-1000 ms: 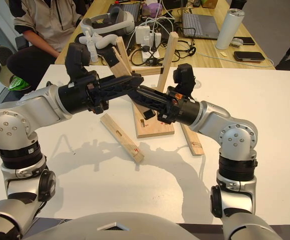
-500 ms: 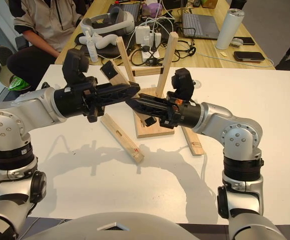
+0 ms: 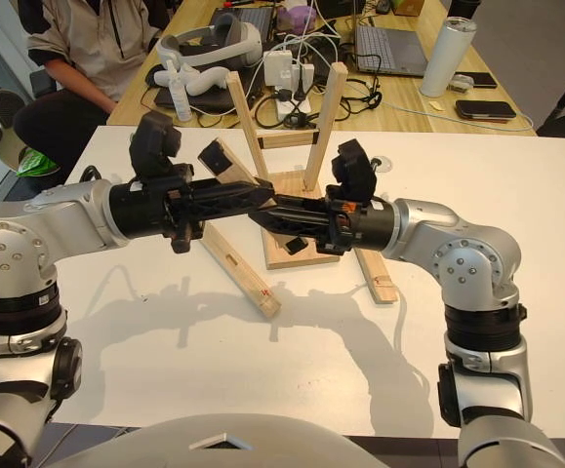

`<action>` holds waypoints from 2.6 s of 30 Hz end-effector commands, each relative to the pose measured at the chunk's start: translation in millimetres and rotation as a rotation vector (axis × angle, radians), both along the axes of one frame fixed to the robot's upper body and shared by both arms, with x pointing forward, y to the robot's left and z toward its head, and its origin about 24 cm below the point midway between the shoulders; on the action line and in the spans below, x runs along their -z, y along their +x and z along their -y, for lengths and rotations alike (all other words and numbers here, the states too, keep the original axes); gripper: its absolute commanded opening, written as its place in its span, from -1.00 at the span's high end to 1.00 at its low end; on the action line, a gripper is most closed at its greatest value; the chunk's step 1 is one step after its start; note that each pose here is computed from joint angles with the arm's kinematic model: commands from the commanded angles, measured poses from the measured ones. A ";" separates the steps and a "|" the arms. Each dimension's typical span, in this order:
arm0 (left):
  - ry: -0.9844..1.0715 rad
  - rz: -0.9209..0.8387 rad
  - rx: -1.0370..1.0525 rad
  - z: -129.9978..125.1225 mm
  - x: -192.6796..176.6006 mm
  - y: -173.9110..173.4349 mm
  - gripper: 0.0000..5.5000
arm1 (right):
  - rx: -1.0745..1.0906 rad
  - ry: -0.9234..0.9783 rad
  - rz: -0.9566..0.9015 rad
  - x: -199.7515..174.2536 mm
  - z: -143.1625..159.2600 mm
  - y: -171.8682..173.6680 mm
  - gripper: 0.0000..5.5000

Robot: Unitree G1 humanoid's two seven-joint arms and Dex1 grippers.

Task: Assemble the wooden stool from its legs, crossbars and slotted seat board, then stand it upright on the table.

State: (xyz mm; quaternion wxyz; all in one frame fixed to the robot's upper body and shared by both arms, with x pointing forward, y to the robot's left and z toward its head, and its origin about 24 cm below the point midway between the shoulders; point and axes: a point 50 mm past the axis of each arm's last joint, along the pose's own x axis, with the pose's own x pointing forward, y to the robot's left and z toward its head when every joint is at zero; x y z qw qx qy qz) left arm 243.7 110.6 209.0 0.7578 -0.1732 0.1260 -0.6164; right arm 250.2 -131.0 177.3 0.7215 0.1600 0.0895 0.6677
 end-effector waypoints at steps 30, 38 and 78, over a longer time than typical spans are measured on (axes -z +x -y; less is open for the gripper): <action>0.948 0.212 -0.422 -46.9 120.3 46.2 0.85 | 0.113 -0.398 -0.028 71.9 12.7 -23.7 -0.33; 0.913 0.284 -0.544 -28.4 116.7 75.3 0.85 | 0.039 -0.535 -0.017 80.6 22.1 -35.3 -0.33; 0.633 -0.007 -1.125 -43.1 54.7 52.1 0.85 | 0.531 -0.633 0.338 118.4 -69.9 10.4 -0.33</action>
